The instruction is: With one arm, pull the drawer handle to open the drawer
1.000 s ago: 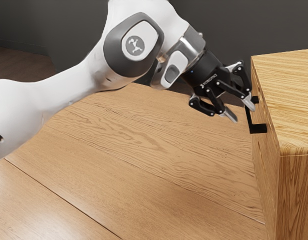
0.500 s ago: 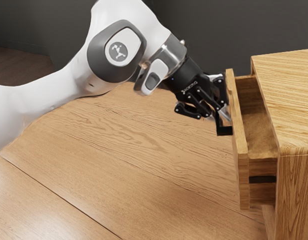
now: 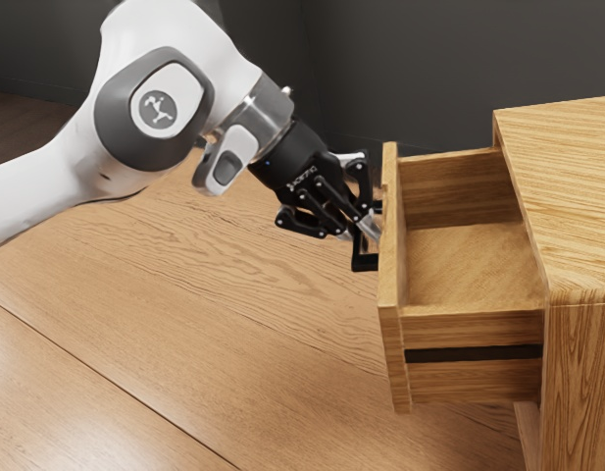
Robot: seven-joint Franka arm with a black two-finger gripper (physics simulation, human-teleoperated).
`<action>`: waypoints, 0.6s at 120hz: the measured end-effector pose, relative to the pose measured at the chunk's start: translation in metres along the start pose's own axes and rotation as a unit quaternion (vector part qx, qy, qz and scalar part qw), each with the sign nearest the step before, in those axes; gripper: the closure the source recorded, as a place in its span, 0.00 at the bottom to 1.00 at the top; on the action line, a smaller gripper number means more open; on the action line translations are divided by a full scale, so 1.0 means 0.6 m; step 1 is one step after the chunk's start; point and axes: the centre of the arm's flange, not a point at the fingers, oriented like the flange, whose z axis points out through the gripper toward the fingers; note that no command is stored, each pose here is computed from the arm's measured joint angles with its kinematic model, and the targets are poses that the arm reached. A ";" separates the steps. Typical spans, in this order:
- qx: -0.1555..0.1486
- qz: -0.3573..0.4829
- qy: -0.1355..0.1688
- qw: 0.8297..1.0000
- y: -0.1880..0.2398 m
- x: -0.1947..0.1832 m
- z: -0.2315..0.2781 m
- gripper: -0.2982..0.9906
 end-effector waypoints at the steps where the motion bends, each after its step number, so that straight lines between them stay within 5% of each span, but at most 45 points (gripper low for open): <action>1: 0.000 0.000 0.000 1.000 0.001 0.001 -0.001 0.82; 72: 0.000 -0.010 -0.010 1.000 0.046 0.016 -0.038 0.83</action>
